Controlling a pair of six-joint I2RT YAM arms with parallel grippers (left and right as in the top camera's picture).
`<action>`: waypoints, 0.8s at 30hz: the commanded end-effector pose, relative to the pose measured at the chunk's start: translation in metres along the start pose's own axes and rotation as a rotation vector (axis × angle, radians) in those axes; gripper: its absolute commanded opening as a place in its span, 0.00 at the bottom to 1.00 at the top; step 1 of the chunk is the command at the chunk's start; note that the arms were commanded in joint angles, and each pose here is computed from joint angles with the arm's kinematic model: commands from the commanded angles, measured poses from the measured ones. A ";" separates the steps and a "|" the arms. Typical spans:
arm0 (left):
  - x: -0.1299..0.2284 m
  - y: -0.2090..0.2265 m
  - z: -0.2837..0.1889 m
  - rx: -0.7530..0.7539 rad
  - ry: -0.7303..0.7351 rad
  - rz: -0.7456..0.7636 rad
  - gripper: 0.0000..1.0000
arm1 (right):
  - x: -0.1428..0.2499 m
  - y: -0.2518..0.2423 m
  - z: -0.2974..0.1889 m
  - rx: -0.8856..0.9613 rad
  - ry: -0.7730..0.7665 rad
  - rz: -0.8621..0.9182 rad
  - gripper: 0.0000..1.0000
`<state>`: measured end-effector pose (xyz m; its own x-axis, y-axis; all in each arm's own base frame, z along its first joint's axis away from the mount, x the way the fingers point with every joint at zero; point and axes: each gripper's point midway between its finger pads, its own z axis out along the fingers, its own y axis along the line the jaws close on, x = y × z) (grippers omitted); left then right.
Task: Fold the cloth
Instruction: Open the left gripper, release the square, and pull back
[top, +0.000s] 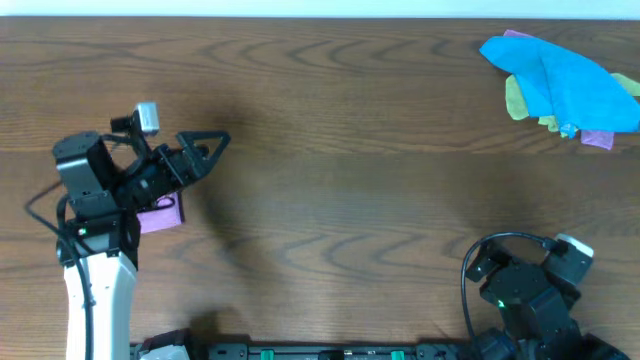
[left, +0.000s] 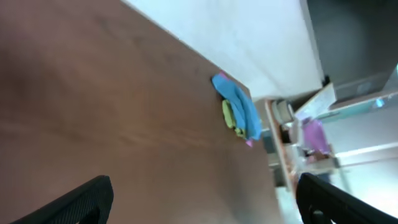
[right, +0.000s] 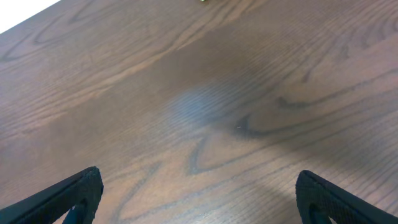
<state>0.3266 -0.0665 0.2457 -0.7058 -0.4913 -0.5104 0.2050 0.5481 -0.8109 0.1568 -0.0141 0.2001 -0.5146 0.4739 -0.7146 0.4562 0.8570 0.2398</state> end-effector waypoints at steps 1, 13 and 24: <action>-0.017 -0.003 0.001 -0.037 -0.062 0.176 0.95 | -0.001 -0.003 0.001 0.015 -0.013 0.015 0.99; -0.028 -0.011 -0.025 -0.294 -0.251 0.508 0.95 | -0.001 -0.003 0.001 0.015 -0.013 0.015 0.99; 0.038 0.053 -0.058 -0.473 -0.360 0.602 0.95 | -0.001 -0.003 0.001 0.015 -0.013 0.015 0.99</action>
<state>0.2797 -0.0275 0.2157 -0.3274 -0.2206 -0.9188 0.1593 0.9456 -0.2838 0.1570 -0.0142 0.2002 -0.5139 0.4739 -0.7150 0.4564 0.8568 0.2398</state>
